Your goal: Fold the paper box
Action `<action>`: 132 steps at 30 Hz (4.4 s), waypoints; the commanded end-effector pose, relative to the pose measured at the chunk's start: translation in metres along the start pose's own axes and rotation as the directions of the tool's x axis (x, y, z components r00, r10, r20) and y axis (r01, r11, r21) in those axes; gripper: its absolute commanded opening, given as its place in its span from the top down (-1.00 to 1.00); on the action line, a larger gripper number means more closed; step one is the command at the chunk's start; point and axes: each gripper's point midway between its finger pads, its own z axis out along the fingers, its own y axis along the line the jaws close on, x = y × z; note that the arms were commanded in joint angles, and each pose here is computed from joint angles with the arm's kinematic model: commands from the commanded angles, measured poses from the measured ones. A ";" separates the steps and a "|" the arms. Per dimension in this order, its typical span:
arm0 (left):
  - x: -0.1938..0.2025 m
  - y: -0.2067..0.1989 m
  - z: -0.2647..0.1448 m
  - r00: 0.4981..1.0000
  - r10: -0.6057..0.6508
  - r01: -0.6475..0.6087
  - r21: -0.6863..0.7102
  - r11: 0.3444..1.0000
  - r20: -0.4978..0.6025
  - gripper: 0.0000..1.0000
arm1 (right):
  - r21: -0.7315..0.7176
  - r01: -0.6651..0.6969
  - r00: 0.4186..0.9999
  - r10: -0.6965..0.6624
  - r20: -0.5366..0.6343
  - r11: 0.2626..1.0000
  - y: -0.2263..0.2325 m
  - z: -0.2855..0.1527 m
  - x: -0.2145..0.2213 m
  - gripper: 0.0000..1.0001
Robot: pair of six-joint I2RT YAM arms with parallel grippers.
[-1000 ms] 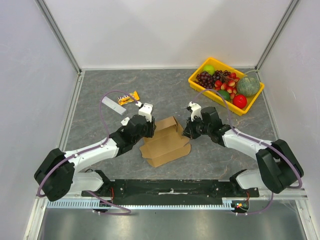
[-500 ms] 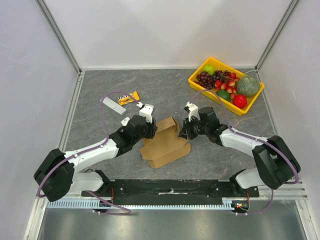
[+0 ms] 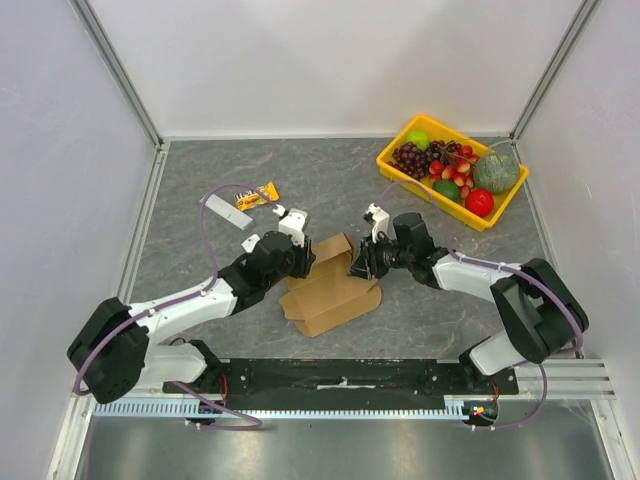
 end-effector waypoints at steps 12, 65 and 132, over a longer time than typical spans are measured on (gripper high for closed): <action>0.013 -0.005 -0.001 0.999 -0.020 0.021 0.019 1.000 -0.034 0.23 | -0.148 0.248 0.966 -0.232 0.113 0.957 0.044 -0.019 -0.046 -0.20; -0.008 -0.013 -0.001 1.000 -0.004 0.004 0.045 0.999 -0.005 0.23 | 0.073 0.416 0.850 -0.416 0.324 0.906 -0.017 0.024 -0.043 -0.32; -0.023 0.049 0.017 0.995 -0.097 0.097 -0.057 0.994 -0.004 -0.17 | -0.004 0.503 0.806 -0.468 0.364 0.864 -0.008 0.077 -0.058 -0.25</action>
